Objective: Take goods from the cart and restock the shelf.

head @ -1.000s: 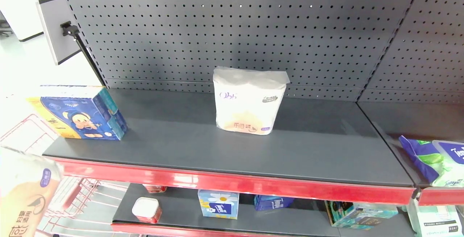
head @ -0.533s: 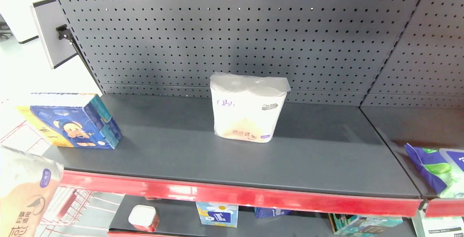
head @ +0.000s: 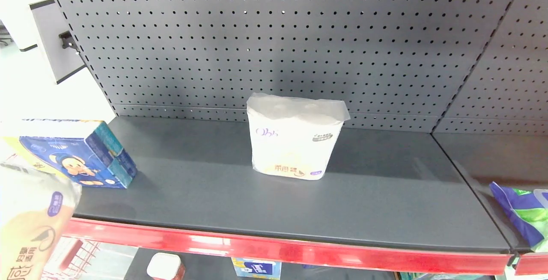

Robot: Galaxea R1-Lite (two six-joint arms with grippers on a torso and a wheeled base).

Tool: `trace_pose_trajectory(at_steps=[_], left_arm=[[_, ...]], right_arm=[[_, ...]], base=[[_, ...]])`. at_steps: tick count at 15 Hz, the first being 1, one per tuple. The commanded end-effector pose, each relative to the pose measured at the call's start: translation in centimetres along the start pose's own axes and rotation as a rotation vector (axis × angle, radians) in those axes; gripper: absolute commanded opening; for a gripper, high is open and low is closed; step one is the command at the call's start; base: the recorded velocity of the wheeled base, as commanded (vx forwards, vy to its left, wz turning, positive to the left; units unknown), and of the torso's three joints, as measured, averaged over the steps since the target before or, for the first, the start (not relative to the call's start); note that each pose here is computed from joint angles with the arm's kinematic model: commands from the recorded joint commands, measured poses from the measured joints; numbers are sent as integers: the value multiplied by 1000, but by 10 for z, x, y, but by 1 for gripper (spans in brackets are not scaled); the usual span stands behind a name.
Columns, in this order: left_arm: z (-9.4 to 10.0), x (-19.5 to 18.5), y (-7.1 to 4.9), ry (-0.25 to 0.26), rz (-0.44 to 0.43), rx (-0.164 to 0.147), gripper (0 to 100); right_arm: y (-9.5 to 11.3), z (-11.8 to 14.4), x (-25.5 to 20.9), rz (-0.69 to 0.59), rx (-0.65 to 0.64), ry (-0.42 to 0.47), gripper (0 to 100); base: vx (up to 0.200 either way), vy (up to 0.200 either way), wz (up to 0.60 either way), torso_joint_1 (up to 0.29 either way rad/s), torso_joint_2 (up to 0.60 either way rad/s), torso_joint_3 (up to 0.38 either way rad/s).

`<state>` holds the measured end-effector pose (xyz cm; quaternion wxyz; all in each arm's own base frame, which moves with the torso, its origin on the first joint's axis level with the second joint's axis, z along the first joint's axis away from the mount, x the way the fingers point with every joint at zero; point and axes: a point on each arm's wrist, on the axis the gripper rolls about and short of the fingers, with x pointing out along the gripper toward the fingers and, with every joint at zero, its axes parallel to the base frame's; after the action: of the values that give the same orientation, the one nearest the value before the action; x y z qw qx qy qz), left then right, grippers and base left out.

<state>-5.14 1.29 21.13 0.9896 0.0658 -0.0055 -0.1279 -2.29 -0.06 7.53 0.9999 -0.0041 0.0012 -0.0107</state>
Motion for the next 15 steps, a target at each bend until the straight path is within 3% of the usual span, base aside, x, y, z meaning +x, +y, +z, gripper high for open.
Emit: trace_pose_trajectory(at_steps=[1, 3, 4, 5, 6, 7, 8, 9, 15], left_arm=[[-1, -3, -1, -17, -48, 11, 0], [2, 2, -1, -9, -147, 10, 0], [9, 7, 0, 4, -171, 9, 0], [11, 9, 0, 7, -175, 9, 0], [18, 18, 0, 32, -208, 5, 0], [19, 22, 0, 46, -232, 5, 0], [20, 24, 0, 52, -239, 4, 0], [18, 28, -1, 70, -252, 2, 0], [30, 56, 0, 129, -250, -10, 0]], right_arm=[[0, 0, 1, 3, -1, 5, 100], [1, 5, 0, 69, 5, -13, 100], [2, 56, 4, 100, 19, -8, 100], [2, 74, 11, 94, 34, 5, 100], [2, 159, 52, 71, 115, 15, 100], [2, 174, 76, 74, 88, 63, 100], [3, 173, 86, 76, 62, 96, 100], [5, 168, 117, 105, -20, 186, 100], [51, 165, 214, 714, -21, 340, 100]], base=[[0, 0, 0, 0, 0, 0], [0, 0, 0, 0, 0, 0], [0, 0, 0, 0, 0, 0], [0, 0, 0, 0, 0, 0], [0, 0, 0, 0, 0, 0], [0, 0, 0, 0, 0, 0], [0, 0, 0, 0, 0, 0], [0, 0, 0, 0, 0, 0], [0, 0, 0, 0, 0, 0]])
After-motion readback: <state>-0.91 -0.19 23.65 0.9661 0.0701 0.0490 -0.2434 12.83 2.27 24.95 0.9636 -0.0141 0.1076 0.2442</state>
